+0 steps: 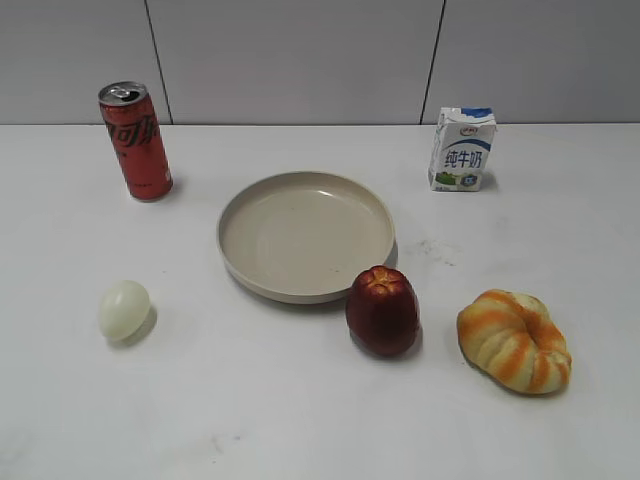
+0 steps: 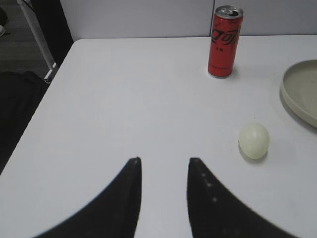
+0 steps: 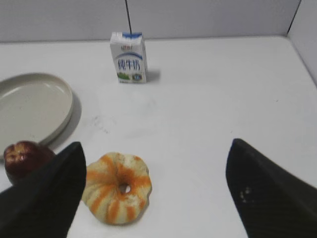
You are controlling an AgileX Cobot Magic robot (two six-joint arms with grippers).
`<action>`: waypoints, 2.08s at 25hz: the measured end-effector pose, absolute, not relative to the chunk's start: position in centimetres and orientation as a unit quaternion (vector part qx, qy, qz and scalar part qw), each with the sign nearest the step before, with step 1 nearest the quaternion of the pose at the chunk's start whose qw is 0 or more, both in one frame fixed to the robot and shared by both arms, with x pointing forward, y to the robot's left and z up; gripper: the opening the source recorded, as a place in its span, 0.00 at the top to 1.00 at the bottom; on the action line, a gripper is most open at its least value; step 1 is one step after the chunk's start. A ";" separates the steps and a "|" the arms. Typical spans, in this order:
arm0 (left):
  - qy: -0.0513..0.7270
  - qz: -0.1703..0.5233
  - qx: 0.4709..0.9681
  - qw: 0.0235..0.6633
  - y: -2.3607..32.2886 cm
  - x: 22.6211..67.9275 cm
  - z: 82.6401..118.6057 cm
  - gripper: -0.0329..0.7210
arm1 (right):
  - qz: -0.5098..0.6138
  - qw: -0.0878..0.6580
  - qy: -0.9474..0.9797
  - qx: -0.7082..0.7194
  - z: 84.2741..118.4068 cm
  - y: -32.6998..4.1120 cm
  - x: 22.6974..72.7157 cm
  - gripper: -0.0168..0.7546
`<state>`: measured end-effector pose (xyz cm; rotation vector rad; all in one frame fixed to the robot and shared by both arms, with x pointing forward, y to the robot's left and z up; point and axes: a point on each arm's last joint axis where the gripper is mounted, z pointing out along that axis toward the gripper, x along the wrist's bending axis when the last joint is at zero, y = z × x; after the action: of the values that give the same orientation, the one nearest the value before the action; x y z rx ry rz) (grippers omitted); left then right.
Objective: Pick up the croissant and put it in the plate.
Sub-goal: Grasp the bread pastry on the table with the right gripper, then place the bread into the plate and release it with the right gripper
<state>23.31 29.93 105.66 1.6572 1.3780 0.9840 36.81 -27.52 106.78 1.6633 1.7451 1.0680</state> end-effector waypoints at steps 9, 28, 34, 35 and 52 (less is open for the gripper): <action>0.539 0.385 0.648 0.377 29.9 23.3 105.7 0.65 | 0.232 0.072 0.765 0.597 99.9 -21.4 45.9 0.12; 0.539 0.385 0.648 0.377 29.9 23.3 105.7 0.65 | 0.077 0.004 0.763 0.642 89.3 -17.3 52.8 0.74; 0.539 0.385 0.648 0.377 29.9 23.3 105.7 0.65 | 0.097 0.013 0.766 0.635 92.3 -17.2 53.0 0.74; 0.539 0.385 0.648 0.377 29.9 23.3 105.7 0.65 | 0.111 0.020 0.769 0.629 93.6 -17.1 53.2 0.74; 0.539 0.385 0.648 0.377 29.9 23.3 105.7 0.65 | 0.272 0.051 0.844 0.460 100.3 -3.7 61.4 0.74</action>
<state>23.31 29.93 105.66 1.6572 1.3780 0.9840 61.42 -3.70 100.34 1.3987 2.5676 0.8276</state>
